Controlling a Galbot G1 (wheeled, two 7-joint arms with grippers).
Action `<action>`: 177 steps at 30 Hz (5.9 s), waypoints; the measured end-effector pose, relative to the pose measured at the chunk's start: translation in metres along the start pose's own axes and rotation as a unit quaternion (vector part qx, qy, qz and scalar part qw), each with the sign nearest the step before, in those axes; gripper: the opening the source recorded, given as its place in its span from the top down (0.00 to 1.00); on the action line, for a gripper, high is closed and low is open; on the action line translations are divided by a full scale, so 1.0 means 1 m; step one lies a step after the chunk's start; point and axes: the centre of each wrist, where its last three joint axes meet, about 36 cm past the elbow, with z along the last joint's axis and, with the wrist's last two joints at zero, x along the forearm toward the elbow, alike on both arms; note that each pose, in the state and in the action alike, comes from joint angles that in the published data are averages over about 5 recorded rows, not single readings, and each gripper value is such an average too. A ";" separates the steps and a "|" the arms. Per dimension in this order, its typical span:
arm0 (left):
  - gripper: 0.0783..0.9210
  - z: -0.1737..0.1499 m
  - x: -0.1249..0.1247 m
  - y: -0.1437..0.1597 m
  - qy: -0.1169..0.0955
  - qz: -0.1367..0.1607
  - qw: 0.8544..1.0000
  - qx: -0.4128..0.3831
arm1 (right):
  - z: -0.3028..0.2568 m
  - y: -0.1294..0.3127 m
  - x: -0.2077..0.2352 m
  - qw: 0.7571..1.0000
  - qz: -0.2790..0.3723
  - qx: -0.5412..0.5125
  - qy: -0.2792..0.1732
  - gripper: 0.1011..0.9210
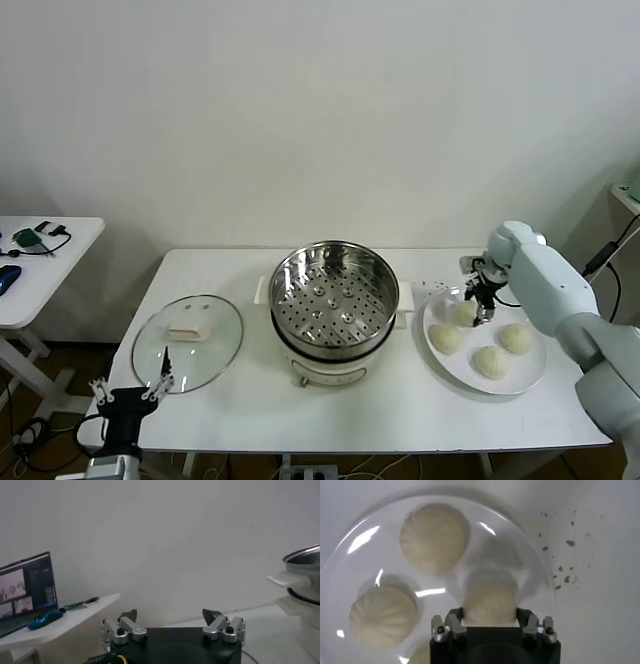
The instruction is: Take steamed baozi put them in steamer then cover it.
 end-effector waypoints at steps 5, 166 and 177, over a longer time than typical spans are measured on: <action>0.12 -0.001 0.002 0.001 0.001 -0.001 1.000 0.003 | -0.026 -0.016 0.058 0.997 0.023 0.073 0.006 0.28; 0.12 -0.012 0.043 0.005 0.023 0.020 0.999 -0.024 | -0.044 0.039 0.058 0.986 0.017 -0.114 -0.123 0.32; 0.12 -0.018 0.046 -0.001 0.019 0.028 0.999 -0.019 | -0.113 0.004 0.174 0.981 0.056 -0.072 -0.171 0.32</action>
